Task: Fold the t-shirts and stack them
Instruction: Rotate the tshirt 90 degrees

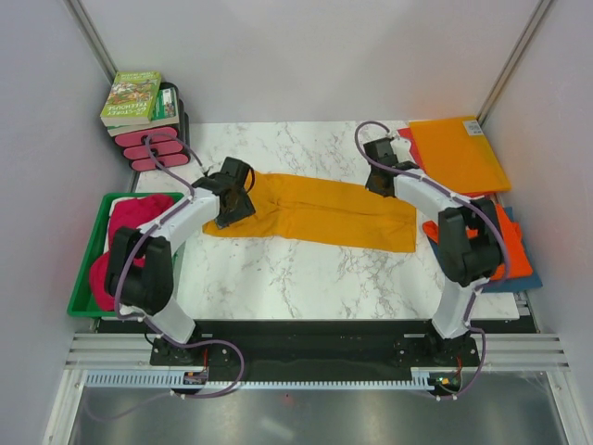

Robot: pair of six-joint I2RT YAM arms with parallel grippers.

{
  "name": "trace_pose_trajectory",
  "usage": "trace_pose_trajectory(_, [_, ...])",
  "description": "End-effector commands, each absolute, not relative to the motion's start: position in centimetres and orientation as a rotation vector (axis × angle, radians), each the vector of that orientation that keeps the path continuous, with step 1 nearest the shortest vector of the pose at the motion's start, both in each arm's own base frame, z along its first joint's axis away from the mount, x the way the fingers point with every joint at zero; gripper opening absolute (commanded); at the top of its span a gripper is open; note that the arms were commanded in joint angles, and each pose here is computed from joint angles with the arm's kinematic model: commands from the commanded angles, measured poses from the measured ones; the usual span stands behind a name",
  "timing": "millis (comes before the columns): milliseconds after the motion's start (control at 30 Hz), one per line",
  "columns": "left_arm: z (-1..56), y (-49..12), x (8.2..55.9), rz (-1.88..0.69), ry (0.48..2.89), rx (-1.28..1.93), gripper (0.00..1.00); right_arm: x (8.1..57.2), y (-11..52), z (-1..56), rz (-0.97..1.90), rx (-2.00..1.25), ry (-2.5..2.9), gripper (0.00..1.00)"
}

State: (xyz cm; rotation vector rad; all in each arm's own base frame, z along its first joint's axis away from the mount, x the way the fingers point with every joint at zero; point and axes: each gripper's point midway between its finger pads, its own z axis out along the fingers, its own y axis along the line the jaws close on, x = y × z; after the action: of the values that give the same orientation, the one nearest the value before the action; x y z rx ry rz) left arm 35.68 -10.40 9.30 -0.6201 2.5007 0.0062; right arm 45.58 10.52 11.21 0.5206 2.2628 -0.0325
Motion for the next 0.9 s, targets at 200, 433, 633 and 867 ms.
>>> trace_pose_trajectory(200, [3.6, -9.2, 35.1, 0.166, 2.592, -0.692, 0.59, 46.2, 8.7, 4.2, -0.219, 0.519, 2.397, 0.0])
trace_pose_trajectory(433, [1.9, -7.4, 37.5, 0.2, 2.63, -0.759, 0.62, 42.5, 8.4, 2.9, -0.188, 0.56, 2.457, 0.0])
trace_pose_trajectory(633, [0.6, -6.5, 40.6, 0.342, 2.703, -0.677, 0.66, 37.3, 9.0, 1.5, -0.121, 0.606, 2.538, 0.0])
trace_pose_trajectory(867, [0.5, -9.3, 45.3, 0.259, 2.741, -0.585, 0.7, 30.6, 11.1, 0.1, -0.042, 0.561, 2.641, 0.0])
